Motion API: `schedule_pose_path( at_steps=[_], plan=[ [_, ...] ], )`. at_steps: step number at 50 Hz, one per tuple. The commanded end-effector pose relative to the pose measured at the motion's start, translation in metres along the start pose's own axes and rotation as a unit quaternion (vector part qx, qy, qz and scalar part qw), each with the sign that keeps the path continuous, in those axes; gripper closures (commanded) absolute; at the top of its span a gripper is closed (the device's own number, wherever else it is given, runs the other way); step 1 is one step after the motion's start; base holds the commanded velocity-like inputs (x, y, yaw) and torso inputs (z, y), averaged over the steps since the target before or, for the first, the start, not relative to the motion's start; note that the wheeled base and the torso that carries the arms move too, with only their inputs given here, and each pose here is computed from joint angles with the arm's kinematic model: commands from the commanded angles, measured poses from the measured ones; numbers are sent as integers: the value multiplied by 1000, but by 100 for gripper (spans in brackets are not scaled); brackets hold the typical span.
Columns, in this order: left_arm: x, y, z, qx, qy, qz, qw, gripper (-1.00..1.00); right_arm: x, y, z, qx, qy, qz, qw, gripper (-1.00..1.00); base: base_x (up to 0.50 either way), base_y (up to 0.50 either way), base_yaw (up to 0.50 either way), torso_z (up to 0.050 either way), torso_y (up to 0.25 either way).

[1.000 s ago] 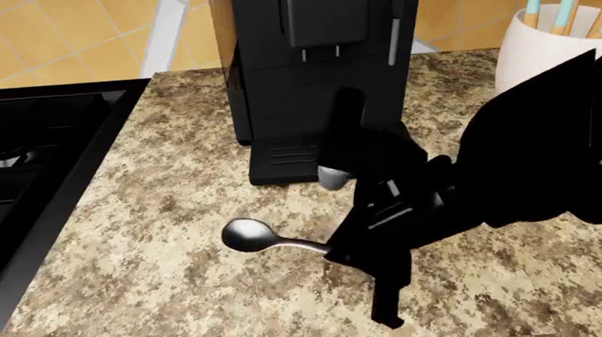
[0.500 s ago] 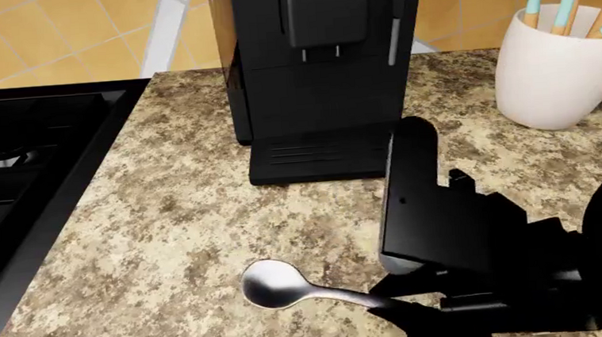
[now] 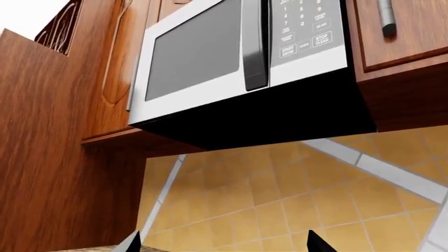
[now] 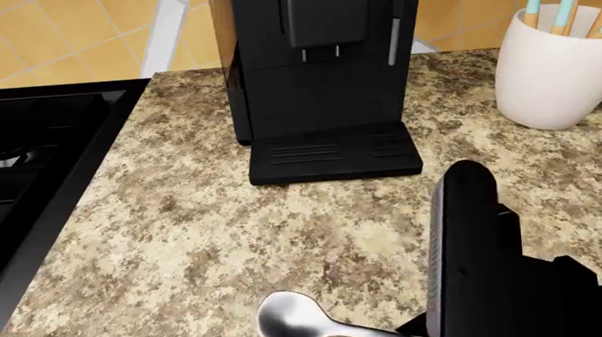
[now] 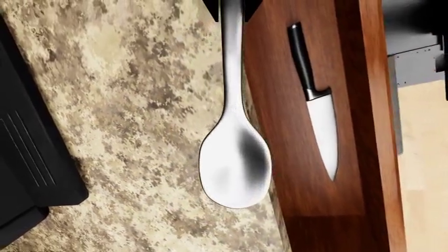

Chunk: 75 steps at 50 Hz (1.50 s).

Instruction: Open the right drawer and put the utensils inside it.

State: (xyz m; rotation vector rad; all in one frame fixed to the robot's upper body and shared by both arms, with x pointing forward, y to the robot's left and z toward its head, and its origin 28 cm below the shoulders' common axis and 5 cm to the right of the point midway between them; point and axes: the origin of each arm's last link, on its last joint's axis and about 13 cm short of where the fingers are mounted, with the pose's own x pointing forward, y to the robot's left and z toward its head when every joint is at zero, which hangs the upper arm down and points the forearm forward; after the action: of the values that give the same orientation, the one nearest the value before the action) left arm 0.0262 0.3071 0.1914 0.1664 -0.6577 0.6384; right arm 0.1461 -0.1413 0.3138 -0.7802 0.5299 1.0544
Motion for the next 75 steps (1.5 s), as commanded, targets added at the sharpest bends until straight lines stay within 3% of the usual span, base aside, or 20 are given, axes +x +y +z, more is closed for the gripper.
schedule_pose_path(
  at_steps=[1, 14, 23, 54, 75],
  plan=[
    [0, 1, 1, 0, -1, 2, 1000, -100, -5, 3, -3, -20, -4, -17, 1000, 100, 0, 0, 0, 0, 0],
    [0, 0, 0, 1, -1, 1, 1000, -100, -12, 1, -4, -79, 28, -37, 996, 100, 0, 0, 0, 0, 0],
    [0, 1, 1, -1, -3, 3, 1000, -100, -12, 8, -1, -101, 16, -21, 995, 100, 0, 0, 0, 0, 0],
    [-1, 3, 2, -2, -3, 7, 1000, -100, 1, 16, -22, -79, 1, 3, 997, 100, 0, 0, 0, 0, 0],
    [-1, 2, 1, -1, -1, 5, 1000, -100, 6, 24, -19, -102, 0, 27, 994, 100, 0, 0, 0, 0, 0]
  ],
)
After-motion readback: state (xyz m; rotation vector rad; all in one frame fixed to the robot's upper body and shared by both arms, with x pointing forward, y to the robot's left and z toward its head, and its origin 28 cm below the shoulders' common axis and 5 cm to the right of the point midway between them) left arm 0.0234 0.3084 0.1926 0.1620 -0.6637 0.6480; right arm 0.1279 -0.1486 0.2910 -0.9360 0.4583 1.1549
